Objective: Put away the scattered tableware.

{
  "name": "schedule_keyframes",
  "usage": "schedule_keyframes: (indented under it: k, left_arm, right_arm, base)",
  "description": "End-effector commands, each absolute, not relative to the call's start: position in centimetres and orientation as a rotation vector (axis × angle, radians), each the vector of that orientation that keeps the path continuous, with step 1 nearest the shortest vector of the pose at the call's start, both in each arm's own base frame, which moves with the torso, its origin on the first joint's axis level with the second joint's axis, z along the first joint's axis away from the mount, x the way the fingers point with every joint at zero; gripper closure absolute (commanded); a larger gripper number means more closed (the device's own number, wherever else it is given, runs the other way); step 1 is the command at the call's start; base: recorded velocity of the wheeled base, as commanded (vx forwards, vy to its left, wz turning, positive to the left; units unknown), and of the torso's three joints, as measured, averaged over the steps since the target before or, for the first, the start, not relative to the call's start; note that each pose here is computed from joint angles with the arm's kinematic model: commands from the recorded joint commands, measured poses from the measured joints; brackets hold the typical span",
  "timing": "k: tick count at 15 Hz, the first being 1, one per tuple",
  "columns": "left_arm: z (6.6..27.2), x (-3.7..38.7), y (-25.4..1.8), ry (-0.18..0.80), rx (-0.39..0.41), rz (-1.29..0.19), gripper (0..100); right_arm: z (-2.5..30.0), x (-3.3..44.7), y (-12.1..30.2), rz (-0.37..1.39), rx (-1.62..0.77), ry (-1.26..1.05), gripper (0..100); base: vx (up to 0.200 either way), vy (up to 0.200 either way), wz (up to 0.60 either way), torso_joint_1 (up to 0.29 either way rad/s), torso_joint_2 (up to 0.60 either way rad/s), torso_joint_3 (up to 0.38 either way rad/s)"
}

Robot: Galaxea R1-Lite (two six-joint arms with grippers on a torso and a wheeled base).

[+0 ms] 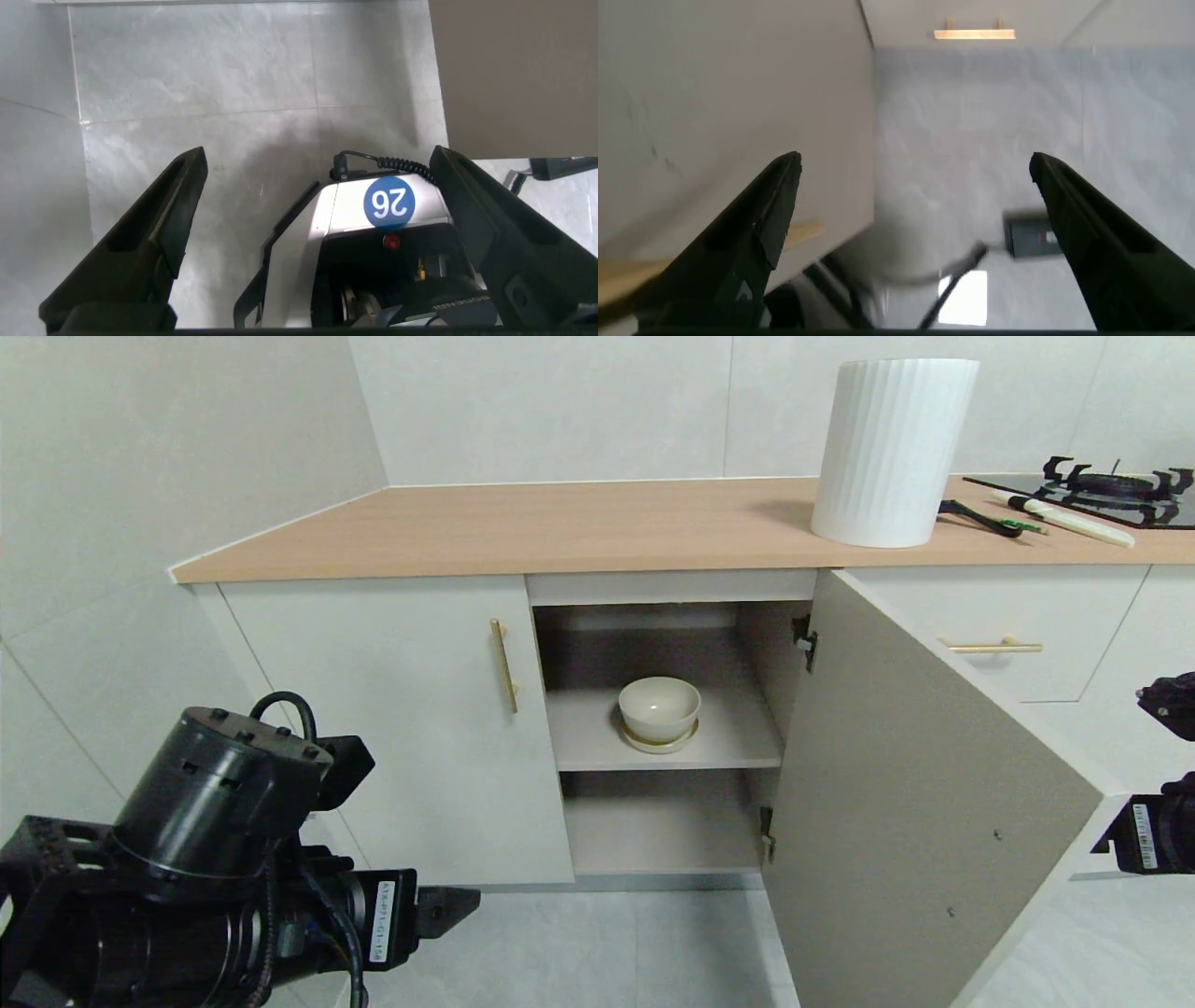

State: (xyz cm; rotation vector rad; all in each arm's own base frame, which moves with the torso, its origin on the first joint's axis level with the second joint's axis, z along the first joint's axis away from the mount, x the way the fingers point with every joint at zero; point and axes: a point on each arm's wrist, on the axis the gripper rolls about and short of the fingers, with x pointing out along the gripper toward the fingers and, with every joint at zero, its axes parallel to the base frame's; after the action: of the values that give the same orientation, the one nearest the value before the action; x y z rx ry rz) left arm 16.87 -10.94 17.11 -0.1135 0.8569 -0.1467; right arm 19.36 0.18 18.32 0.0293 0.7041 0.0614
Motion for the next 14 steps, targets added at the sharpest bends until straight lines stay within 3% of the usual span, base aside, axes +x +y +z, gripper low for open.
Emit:
schedule_keyframes:
  k: [1, 14]
  left_arm:
    - [17.1, 16.9, -10.9, 0.856, -0.114, -0.145, 0]
    - [17.1, 16.8, -10.9, 0.856, -0.114, -0.145, 0]
  right_arm:
    - [17.1, 19.2, 1.8, 0.136, 0.019, 0.710, 0]
    - [14.1, 20.6, 6.4, 0.285, 0.140, 0.584, 0]
  base:
    - [0.000, 0.000, 0.00, 0.000, 0.00, 0.000]
    - [0.000, 0.000, 0.00, 0.000, 0.00, 0.000]
